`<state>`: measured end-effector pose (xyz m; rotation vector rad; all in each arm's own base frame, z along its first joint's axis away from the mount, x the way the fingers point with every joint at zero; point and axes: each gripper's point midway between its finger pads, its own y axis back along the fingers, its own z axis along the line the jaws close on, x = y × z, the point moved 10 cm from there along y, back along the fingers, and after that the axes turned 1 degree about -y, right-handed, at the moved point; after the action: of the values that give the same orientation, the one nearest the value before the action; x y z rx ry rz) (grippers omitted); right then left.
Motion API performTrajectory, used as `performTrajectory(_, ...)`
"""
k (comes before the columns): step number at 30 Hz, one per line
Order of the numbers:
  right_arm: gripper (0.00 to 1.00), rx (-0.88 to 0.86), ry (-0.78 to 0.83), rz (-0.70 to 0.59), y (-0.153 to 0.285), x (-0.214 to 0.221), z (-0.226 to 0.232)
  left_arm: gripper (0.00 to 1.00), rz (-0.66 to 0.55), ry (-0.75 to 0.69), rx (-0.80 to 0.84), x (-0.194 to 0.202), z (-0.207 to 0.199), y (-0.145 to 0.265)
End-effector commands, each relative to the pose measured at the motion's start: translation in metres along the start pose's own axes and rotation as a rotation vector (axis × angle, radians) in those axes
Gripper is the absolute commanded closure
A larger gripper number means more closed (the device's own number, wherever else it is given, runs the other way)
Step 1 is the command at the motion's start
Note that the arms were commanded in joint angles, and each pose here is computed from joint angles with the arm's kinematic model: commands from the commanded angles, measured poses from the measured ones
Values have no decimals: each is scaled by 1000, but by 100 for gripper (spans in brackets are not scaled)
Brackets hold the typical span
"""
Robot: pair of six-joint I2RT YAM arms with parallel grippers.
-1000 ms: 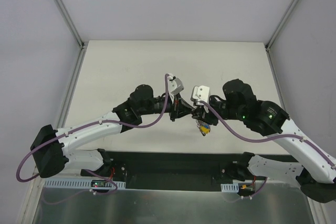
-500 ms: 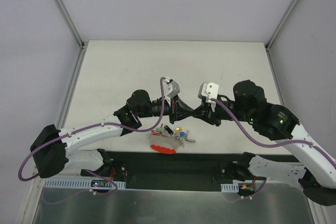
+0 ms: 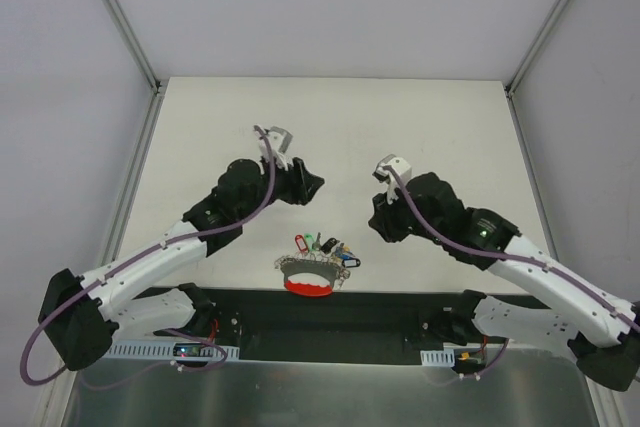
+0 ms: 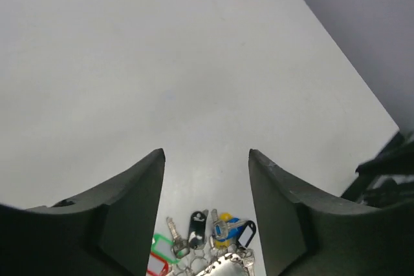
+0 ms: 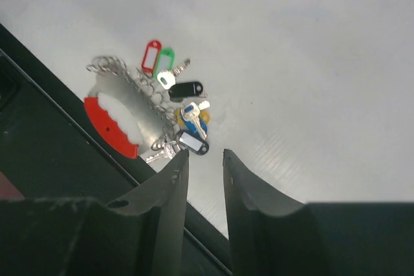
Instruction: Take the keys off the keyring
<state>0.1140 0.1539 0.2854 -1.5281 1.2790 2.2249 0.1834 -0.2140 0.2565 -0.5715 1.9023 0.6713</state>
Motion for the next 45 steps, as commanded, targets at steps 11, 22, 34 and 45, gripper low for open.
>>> performTrajectory(11, 56, -272, 322, 138, -119, 77, 21, 1, 37, 331, -611, 47, 82, 62)
performTrajectory(22, 58, -364, 311, 254, -140, 108, 27, 1, 30, 415, -787, 56, 94, 72)
performTrajectory(34, 76, -367, 329, 290, -162, 104, 34, 5, 37, 512, -838, 69, 95, 75)
performTrajectory(45, 99, -89, 50, 310, -163, 79, 18, 12, 117, 558, -994, 74, 99, 78)
